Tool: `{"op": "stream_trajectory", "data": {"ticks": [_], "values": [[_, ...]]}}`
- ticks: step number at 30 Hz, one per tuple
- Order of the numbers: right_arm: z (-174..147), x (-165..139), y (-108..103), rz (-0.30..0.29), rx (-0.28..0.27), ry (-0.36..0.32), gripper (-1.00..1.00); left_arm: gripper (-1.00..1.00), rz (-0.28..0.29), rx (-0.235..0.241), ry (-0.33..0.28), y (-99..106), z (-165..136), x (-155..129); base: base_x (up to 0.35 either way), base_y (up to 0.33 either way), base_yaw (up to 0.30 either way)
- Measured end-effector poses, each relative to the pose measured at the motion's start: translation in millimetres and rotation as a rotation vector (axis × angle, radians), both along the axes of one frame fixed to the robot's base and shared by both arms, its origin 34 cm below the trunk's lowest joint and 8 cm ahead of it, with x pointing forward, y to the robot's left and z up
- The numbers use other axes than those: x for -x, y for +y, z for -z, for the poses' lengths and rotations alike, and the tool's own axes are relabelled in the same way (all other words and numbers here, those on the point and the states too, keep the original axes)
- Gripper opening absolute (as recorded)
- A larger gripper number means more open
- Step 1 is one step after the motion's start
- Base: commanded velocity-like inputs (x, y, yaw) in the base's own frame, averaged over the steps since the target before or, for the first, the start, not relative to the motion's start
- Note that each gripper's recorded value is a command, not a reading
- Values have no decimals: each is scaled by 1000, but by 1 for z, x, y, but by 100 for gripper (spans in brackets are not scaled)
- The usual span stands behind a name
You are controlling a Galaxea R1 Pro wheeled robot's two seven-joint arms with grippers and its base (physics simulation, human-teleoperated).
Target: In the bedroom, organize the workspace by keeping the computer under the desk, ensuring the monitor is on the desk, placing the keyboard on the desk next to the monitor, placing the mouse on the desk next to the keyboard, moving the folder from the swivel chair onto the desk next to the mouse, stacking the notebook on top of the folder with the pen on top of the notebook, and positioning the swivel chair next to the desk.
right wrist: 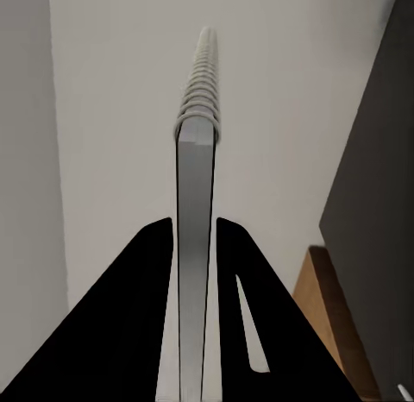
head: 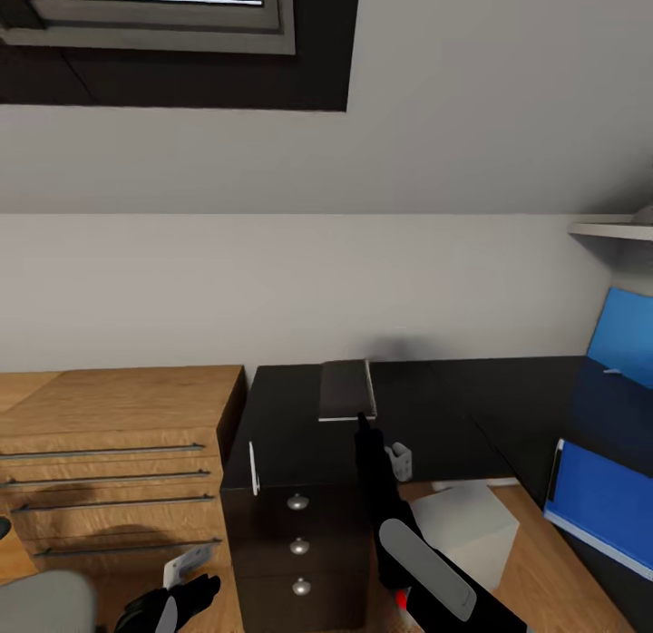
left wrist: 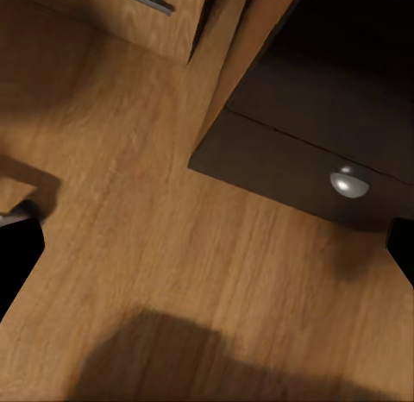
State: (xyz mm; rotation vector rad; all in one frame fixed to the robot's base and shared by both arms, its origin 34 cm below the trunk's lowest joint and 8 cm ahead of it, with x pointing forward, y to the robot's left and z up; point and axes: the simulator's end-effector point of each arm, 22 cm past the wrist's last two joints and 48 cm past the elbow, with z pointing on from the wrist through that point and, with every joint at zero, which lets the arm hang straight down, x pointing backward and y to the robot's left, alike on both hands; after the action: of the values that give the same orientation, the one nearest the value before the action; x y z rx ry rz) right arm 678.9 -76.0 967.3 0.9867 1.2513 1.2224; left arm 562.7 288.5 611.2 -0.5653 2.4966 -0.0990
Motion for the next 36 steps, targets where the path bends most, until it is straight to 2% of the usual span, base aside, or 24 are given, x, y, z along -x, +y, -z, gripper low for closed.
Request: {"op": "stream_trajectory", "data": {"ticks": [7, 22, 26, 31, 32, 35, 36], "values": [[2, -1, -3, 7, 2, 6, -100, 100, -1, -2, -2, 0, 0, 0, -31, 27, -85], [7, -3, -14, 19, 14, 16, -100, 100, 0, -2, -4, 0, 0, -1, -137, 94, -257], [10, -5, -24, 26, 20, 21, -100, 100, 32, -25, 51, -6, 21, 18, -16, 8, -280], [12, -6, -28, 29, 24, 25, -100, 100, 37, -55, 22, -13, 49, 36, -2, 1, -281], [16, -8, -35, 36, 18, 38, -100, 100, 30, -79, -9, -6, 59, 46, 0, 0, -280], [24, -9, -39, 39, -9, 68, -100, 100, 27, -95, -12, 2, 68, 56, 0, 0, -279], [31, -11, -47, 50, -36, 98, -100, 100, 25, -106, -14, 8, 71, 61, 0, 0, -279]]}}
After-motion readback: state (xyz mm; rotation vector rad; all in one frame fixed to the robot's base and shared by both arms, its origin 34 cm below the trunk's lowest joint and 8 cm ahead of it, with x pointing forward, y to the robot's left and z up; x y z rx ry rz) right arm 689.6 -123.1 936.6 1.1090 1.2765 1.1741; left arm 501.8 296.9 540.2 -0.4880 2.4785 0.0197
